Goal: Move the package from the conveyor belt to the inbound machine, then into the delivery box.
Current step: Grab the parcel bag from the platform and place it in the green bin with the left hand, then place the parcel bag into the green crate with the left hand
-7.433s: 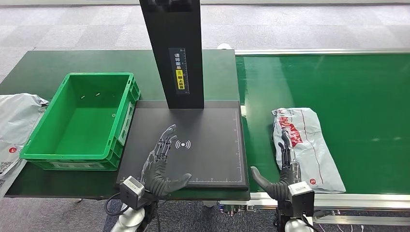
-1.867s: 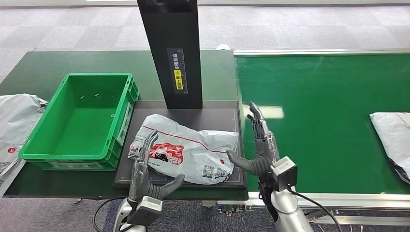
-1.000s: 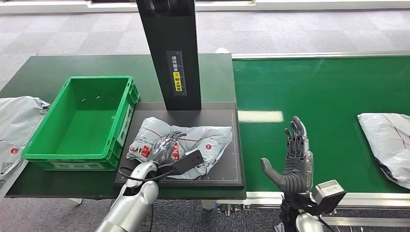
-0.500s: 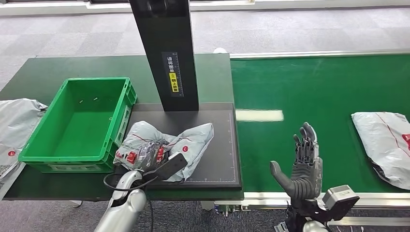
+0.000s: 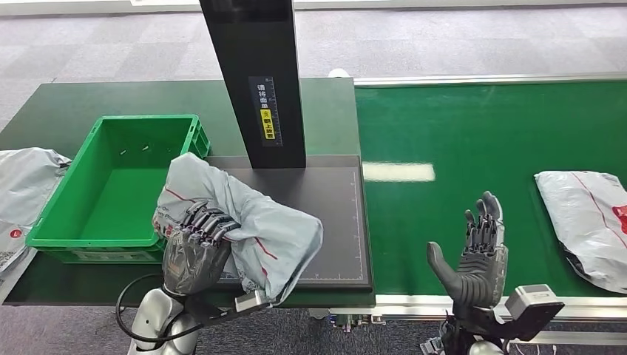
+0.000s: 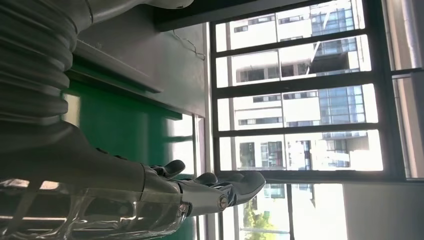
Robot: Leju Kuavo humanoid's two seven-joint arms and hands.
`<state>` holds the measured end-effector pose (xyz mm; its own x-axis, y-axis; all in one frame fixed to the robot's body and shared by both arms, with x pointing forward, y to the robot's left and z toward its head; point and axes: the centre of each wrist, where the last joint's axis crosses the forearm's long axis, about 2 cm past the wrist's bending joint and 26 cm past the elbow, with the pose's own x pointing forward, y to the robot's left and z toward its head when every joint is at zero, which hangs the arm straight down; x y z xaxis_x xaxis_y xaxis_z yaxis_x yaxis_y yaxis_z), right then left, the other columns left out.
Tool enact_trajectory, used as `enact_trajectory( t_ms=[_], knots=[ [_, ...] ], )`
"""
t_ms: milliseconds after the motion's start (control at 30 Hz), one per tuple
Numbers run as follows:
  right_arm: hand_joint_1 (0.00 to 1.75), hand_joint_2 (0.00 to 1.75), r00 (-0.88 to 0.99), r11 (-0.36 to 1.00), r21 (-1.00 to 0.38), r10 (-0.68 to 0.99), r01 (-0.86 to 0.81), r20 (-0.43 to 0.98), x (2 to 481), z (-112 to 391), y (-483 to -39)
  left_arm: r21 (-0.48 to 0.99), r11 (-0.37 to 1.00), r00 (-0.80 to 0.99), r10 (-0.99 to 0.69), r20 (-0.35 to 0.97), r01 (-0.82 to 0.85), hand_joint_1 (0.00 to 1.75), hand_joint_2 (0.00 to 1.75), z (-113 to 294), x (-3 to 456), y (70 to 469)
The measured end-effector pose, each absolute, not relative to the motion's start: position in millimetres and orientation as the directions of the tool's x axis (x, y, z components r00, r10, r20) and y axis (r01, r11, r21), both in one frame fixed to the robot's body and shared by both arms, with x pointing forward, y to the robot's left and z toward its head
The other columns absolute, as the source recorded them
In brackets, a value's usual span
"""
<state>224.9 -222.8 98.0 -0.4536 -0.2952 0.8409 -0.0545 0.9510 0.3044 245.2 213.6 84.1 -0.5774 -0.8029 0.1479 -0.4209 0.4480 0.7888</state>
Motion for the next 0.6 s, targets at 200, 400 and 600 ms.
enact_trajectory(
  t_ms=[200,400,600],
  knots=[
    [0.00,1.75,-0.460,0.958,0.283,-0.229,0.052,0.858,227,98,-226,0.665,0.501,-0.599,-0.794,0.100,-0.553,1.75,1.75,126,248,215],
    [0.00,1.75,-0.464,0.954,0.281,-0.201,0.109,0.863,227,95,-227,0.602,0.486,-0.580,-0.813,0.046,-0.634,1.75,1.75,158,270,214],
    [0.00,1.75,-0.461,0.952,0.265,-0.167,0.155,0.871,227,95,-227,0.666,0.429,-0.373,-0.897,0.236,-0.611,1.75,1.75,165,338,216]
  ],
)
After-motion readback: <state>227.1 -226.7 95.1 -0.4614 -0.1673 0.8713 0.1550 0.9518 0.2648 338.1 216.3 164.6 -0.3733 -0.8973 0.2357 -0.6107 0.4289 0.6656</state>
